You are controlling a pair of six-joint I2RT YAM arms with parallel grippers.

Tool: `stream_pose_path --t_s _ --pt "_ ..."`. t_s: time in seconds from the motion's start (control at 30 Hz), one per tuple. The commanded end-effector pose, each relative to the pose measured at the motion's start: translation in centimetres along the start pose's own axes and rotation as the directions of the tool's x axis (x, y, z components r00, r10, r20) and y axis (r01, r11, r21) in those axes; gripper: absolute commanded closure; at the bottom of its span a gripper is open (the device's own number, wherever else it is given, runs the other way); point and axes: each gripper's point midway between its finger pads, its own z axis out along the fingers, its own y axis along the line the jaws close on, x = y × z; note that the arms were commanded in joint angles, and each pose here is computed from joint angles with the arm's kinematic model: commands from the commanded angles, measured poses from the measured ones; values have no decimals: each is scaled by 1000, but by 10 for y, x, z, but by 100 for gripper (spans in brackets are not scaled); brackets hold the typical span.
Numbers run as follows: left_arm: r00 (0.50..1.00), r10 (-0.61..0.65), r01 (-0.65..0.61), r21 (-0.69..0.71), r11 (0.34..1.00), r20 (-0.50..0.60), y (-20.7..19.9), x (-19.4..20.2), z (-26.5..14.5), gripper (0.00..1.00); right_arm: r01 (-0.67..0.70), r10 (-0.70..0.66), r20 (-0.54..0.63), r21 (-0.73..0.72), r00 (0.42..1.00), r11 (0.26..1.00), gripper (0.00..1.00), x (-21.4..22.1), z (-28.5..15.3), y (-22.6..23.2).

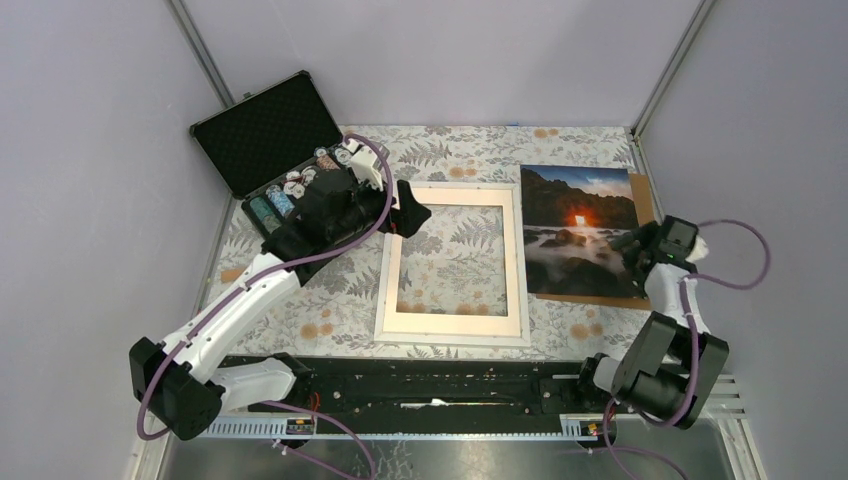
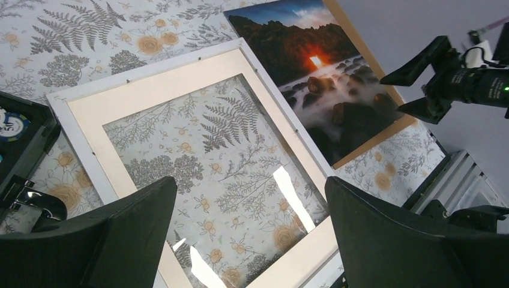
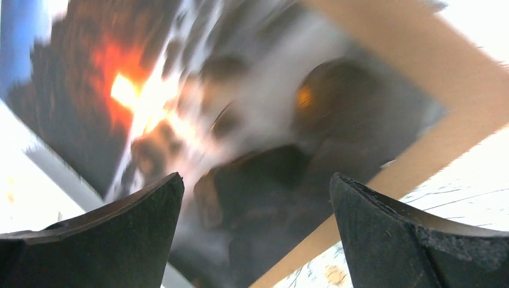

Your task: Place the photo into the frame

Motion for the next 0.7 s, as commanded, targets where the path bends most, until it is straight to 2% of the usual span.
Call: stream_pose_path --t_s 0.0,0.1,0.4,0.53,0.67 --pt "999 19 -20 13 1000 40 -6 -8 3 1 -219 209 179 40 962 975 1 -44 -4 -39" --pt "999 22 -23 13 1000 36 -7 -6 4 1 -304 290 245 20 925 953 1 -59 -6 -61" --pt "1000 13 -13 42 999 12 -11 -2 8 1 -379 378 198 -34 905 925 4 -54 2 -73" --pt "1000 15 -16 32 999 20 -10 -4 7 1 -398 410 162 -102 898 912 4 -54 6 -71" --pt "999 22 -23 29 999 34 -10 -7 4 1 -416 424 168 -83 890 905 4 -53 10 -80"
